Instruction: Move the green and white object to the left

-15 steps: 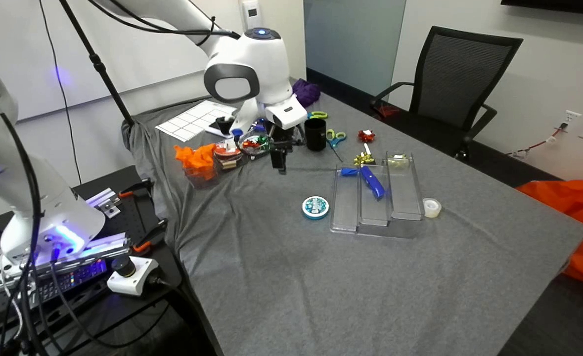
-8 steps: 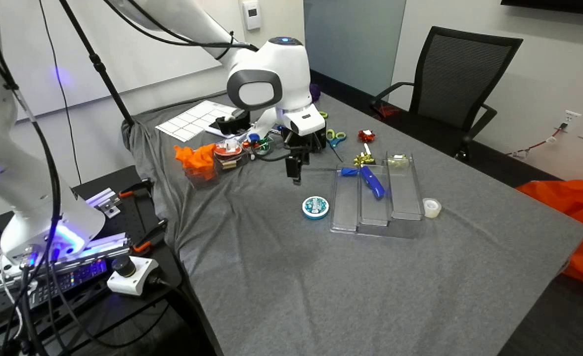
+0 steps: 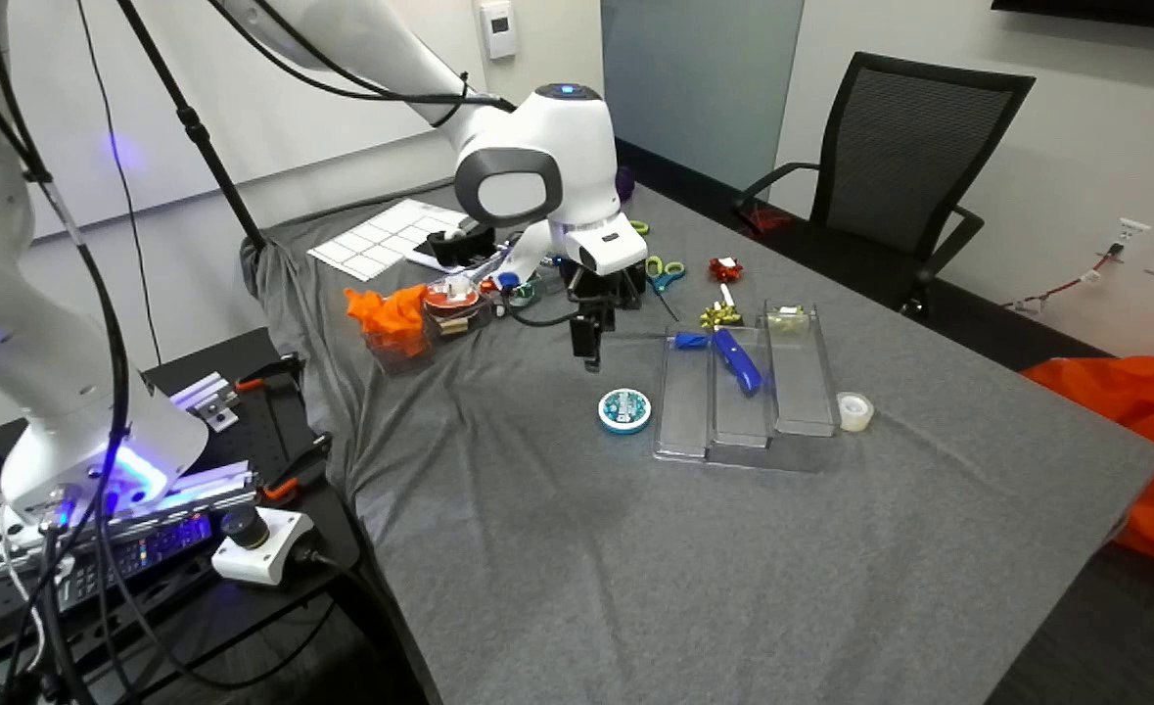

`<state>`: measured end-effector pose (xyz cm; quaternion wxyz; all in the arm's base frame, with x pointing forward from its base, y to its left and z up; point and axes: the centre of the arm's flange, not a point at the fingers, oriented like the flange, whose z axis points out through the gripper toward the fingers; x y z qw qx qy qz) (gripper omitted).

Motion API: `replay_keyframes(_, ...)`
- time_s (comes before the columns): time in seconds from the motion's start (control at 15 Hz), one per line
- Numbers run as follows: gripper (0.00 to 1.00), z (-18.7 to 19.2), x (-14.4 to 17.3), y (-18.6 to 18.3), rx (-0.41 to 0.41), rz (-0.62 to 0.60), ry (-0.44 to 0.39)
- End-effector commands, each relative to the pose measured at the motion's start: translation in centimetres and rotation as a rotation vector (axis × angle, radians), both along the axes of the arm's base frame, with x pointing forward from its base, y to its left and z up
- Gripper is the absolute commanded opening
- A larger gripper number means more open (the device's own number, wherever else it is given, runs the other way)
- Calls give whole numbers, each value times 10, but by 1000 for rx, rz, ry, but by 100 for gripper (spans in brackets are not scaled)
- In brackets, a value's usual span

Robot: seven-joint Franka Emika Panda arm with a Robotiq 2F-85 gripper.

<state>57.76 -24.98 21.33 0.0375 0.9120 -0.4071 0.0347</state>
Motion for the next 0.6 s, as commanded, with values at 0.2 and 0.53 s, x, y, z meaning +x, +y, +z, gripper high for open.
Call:
replay_keyframes(0.2,100,-49,-5,-15,1,75,1)
replay_keyframes(0.53,100,-69,-11,-23,22,84,-5)
